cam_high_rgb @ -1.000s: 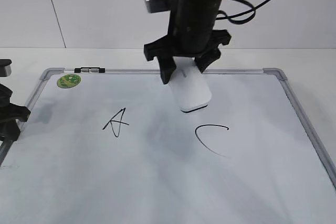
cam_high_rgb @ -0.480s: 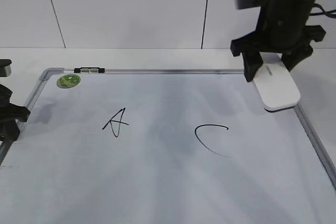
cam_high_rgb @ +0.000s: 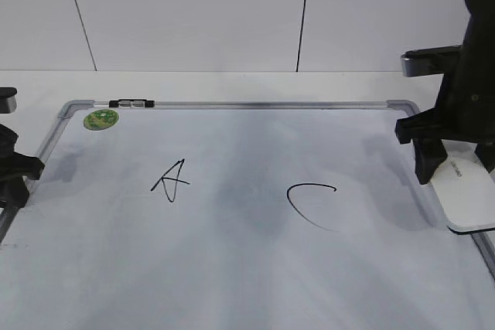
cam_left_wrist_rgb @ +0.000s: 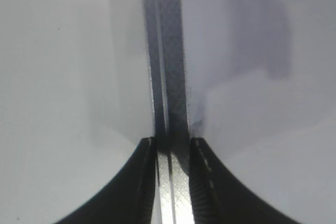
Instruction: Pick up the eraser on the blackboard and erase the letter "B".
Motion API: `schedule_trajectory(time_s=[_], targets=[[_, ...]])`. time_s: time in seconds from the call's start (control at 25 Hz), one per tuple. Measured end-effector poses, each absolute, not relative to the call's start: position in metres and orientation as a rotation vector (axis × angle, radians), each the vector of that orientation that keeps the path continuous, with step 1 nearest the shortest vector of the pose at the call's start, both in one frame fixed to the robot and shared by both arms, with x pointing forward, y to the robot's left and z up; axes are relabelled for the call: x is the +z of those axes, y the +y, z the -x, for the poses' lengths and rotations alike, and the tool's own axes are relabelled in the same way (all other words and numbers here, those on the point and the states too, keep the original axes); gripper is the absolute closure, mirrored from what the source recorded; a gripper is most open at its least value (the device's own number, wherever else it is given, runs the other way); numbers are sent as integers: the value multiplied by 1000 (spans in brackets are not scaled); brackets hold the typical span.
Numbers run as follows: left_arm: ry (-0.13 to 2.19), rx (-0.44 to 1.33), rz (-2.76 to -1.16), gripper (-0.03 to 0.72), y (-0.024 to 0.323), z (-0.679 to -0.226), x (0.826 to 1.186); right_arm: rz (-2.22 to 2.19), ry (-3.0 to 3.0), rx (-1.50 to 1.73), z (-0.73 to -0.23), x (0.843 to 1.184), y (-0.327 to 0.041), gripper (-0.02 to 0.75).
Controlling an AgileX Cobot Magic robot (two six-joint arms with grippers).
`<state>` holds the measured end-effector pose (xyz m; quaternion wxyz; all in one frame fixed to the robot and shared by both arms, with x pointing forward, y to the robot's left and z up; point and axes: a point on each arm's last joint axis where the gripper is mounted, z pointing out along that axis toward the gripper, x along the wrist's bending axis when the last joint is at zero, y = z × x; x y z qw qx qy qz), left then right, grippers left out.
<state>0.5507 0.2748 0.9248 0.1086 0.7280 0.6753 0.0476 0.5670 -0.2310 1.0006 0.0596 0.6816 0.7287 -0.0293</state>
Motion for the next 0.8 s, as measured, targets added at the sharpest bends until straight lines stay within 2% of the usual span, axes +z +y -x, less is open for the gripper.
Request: schedule_trajectory(time_s=[0.32,0.48,0.8], targets=[[1986,140,-2141,542,275,-551,925,-2100,2124,51,-574,1002,-245,184],[1986,140,-2141,542,275,-551,925,-2097,2143,26,-570,991,-253,184],[1987,139,-2139,542,275,-551,925,-2112,2163,172,-571,983,-246,184]])
